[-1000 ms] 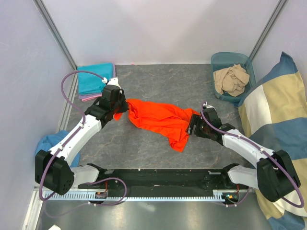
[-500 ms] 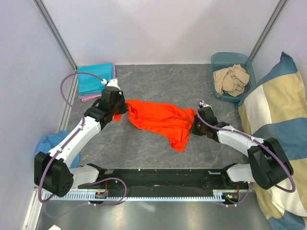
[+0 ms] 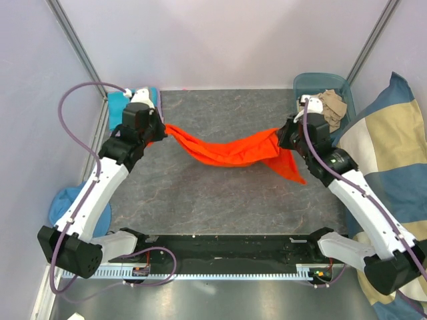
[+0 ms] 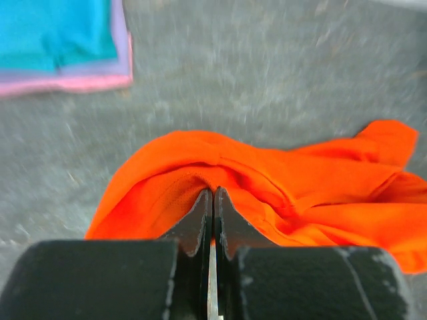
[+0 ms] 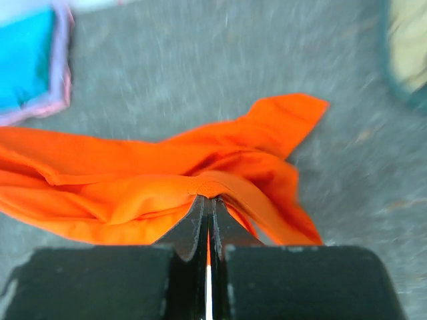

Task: Fold and stack the t-shirts
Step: Flatten out the tshirt

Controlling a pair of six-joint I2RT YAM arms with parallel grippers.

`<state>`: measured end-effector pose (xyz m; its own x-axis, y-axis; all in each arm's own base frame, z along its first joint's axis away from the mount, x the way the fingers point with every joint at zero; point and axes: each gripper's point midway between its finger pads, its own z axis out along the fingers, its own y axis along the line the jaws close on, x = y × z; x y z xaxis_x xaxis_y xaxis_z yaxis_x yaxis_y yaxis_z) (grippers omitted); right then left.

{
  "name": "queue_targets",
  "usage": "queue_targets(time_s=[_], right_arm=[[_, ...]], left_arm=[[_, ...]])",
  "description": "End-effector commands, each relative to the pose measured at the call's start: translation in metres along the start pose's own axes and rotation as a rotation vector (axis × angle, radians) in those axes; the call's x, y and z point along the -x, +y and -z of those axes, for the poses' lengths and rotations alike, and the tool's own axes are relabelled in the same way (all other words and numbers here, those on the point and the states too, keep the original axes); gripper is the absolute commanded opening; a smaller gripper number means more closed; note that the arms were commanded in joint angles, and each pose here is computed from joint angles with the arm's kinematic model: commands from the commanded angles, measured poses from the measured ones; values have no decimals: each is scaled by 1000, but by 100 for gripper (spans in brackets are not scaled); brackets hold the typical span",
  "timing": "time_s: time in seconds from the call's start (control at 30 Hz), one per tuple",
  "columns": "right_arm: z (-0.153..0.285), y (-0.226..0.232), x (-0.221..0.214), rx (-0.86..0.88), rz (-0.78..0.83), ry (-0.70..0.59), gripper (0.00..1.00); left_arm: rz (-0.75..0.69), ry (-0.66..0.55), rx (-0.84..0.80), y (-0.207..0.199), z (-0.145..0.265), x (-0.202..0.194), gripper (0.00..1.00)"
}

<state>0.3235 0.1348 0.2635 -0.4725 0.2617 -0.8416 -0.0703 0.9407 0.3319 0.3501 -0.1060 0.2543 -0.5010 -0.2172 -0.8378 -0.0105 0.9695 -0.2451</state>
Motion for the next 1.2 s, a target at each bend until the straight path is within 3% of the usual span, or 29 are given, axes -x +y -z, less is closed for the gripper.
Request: queue_targets(time_s=[0.0,0.23,0.63,1.0,1.17], right_arm=[[31,-21,37,-134,54,-71,0],[68,-33,86,-236,78,-200,0],[87,-40,72,-233,88,-167,0],[28,-64,-55,-242,53,138,0],[-11,-81,-82,-319,81,162,0]], left_arm=[[-74,-203,15,1,48,83,2],[-96,-292,66,14,79,122,2],[-118,-332,96,24,103,131,2],[-55,-84,23,24,48,31,2],[-23,-17,52,32,14,-2,2]])
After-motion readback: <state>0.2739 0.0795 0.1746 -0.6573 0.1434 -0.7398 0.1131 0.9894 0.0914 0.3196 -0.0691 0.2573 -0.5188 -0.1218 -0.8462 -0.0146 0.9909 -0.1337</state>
